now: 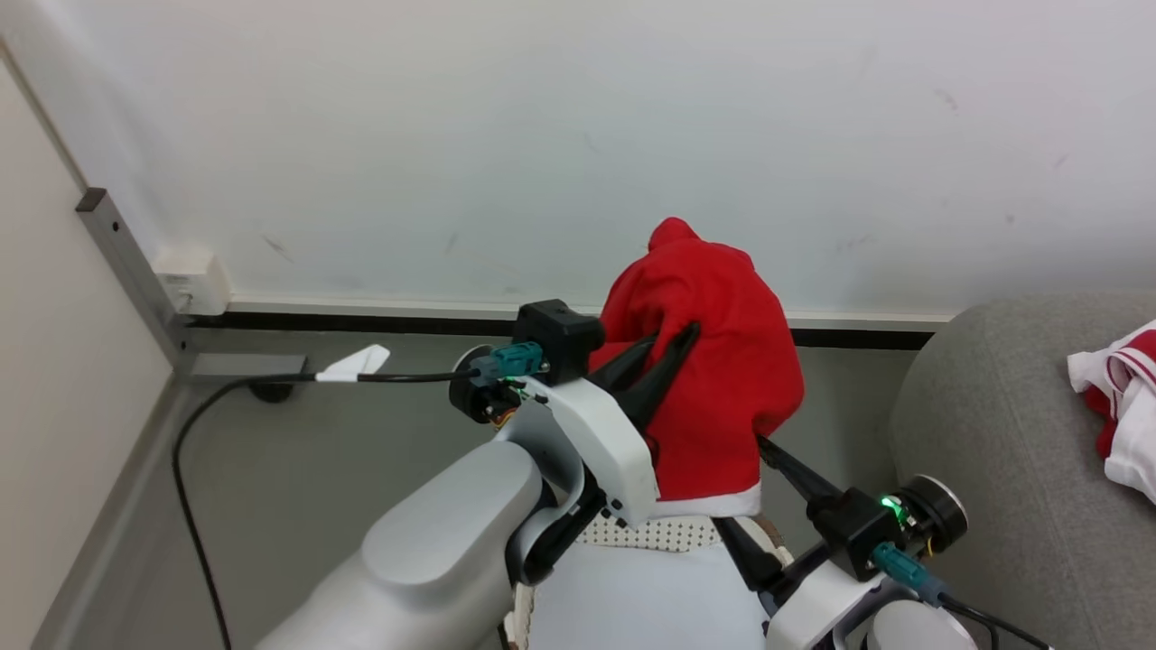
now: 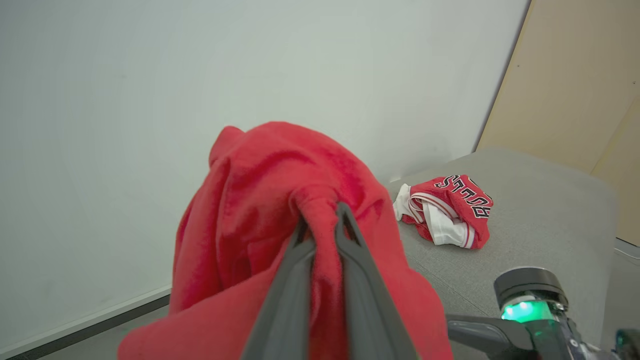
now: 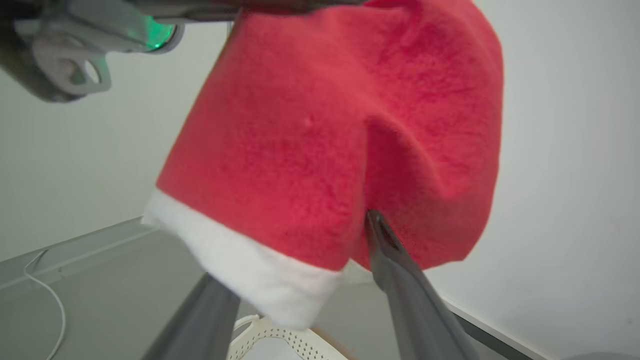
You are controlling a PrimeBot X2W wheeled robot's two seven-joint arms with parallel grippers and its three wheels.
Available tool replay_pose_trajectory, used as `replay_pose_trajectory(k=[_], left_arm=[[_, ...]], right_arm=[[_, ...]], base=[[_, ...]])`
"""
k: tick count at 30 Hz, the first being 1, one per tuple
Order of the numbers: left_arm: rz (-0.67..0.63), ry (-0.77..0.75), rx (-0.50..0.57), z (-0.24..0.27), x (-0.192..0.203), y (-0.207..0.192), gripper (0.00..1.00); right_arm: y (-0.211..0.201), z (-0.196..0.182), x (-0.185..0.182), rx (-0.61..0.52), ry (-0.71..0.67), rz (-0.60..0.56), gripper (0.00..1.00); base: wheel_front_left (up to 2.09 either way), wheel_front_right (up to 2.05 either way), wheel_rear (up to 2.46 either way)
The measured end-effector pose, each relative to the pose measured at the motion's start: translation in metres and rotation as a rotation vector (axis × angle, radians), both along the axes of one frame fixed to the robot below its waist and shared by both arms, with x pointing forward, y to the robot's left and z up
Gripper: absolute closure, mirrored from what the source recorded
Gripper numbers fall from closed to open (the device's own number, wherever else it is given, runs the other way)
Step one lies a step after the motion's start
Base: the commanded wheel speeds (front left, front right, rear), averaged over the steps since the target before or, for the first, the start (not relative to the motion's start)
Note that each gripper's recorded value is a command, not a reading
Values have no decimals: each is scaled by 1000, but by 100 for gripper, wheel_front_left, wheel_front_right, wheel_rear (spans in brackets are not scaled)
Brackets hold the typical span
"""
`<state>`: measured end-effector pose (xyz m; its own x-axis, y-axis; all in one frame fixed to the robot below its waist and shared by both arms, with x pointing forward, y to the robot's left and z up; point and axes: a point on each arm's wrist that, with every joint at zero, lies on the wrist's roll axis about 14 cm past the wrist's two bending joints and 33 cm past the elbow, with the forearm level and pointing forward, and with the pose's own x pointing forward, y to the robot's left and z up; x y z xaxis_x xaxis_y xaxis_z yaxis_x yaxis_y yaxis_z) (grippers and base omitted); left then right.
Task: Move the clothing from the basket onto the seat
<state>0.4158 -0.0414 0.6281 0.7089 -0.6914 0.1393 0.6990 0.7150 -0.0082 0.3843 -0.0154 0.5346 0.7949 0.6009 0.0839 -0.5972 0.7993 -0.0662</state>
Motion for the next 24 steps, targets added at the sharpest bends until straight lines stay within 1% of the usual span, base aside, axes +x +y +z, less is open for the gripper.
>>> replay_pose_trajectory(k=[5, 12, 13, 14, 15, 21, 24], left_arm=[[3, 17, 8, -6, -5, 4, 100], [23, 40, 24, -15, -9, 13, 100], [24, 41, 25, -16, -9, 14, 100], [27, 44, 27, -17, -10, 16, 100], [31, 45, 28, -18, -10, 17, 100], [53, 54, 27, -21, -9, 25, 100], [63, 58, 25, -23, -8, 28, 100]], right_arm=[[10, 16, 12, 10, -37, 8, 0], [26, 16, 14, 21, -29, 38, 0], [28, 16, 14, 24, -26, 43, 25], [30, 16, 14, 27, -23, 48, 75], [33, 15, 14, 31, -17, 54, 100], [40, 12, 13, 58, 16, 68, 100], [36, 16, 16, 99, 23, 52, 100]], base=[[0, 0, 0], [0, 0, 0], [0, 0, 0], [0, 0, 0], [0, 0, 0], [0, 0, 0], [0, 0, 0]])
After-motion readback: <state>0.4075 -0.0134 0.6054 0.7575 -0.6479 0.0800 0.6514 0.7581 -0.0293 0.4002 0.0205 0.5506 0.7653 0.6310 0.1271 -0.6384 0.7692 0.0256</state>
